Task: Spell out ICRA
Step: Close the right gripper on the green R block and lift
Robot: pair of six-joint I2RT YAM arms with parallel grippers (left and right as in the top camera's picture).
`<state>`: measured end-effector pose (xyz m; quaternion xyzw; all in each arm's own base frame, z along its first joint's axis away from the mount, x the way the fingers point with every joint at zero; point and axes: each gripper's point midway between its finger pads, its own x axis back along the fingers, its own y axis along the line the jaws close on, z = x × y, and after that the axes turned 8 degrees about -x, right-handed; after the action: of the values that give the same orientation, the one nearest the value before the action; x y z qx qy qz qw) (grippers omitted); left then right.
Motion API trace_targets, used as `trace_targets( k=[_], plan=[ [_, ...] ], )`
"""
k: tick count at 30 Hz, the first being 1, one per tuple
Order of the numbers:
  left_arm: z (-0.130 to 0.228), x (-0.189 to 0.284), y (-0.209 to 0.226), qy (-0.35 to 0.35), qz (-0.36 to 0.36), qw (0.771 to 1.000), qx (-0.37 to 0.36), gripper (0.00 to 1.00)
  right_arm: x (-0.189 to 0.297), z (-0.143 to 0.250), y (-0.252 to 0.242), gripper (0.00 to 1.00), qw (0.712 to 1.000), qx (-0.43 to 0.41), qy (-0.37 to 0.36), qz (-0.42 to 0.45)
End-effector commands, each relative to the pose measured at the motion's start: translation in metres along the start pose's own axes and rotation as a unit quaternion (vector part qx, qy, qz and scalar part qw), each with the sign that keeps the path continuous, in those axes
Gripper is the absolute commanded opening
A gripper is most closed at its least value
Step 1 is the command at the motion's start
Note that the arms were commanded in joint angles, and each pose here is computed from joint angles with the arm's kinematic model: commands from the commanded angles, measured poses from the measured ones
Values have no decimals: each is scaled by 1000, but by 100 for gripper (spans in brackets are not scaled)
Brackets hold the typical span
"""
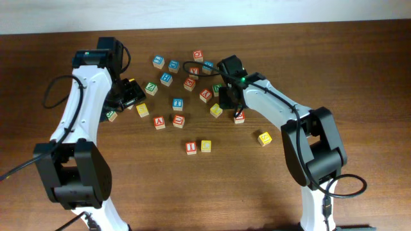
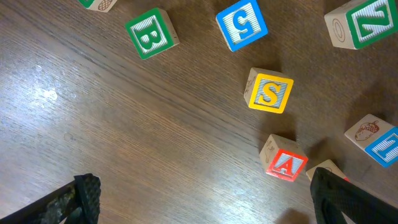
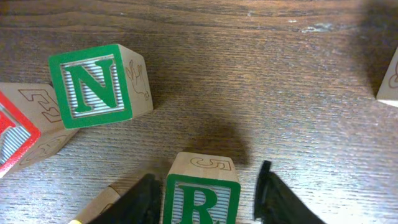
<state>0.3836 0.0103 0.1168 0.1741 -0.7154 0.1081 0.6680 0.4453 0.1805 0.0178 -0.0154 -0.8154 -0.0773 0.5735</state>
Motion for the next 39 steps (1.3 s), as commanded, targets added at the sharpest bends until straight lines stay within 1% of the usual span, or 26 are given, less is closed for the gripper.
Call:
trace_targets(
  k=[1, 7, 9, 11, 18, 22, 25, 27, 29, 30, 33, 36, 39],
  plan=[
    [-5, 10, 2, -16, 1, 1000, -5, 99, -7, 3, -4, 40, 1000, -2, 4, 10],
    [-5, 10, 2, -16, 1, 1000, -5, 99, -7, 2, -3, 38, 1000, -2, 3, 9],
    [-5, 10, 2, -16, 1, 1000, -5, 99, -7, 2, -3, 31, 1000, -2, 2, 9],
    [-5, 10, 2, -16, 1, 1000, -5, 99, -7, 2, -3, 29, 1000, -2, 2, 9],
    [-5, 10, 2, -16, 1, 1000, -5, 99, 2, -7, 0, 28, 1000, -4, -8, 3],
    [-5, 10, 2, -16, 1, 1000, -5, 99, 37, -31, 4, 28, 999, -6, -35, 7],
    [-5, 10, 2, -16, 1, 1000, -5, 99, 89, -49, 1, 28, 998, -8, -57, 22],
    [-5, 10, 2, -16, 1, 1000, -5, 99, 123, -52, 0, 28, 998, -8, -59, 19],
    [-5, 10, 2, -16, 1, 1000, -5, 99, 167, -38, -5, 24, 999, -5, -37, 13],
    [-5, 10, 2, -16, 1, 1000, -5, 99, 181, -27, -5, 23, 1000, -3, -19, 3],
    [-5, 10, 2, -16, 1, 1000, -5, 99, 211, 12, -11, 23, 999, -1, 47, -17],
    [-5, 10, 2, -16, 1, 1000, -5, 99, 211, 46, -11, 22, 993, 3, 119, -21],
    [-5, 10, 2, -16, 1, 1000, -5, 99, 195, 69, -9, 23, 988, 19, 150, -8]
  ],
)
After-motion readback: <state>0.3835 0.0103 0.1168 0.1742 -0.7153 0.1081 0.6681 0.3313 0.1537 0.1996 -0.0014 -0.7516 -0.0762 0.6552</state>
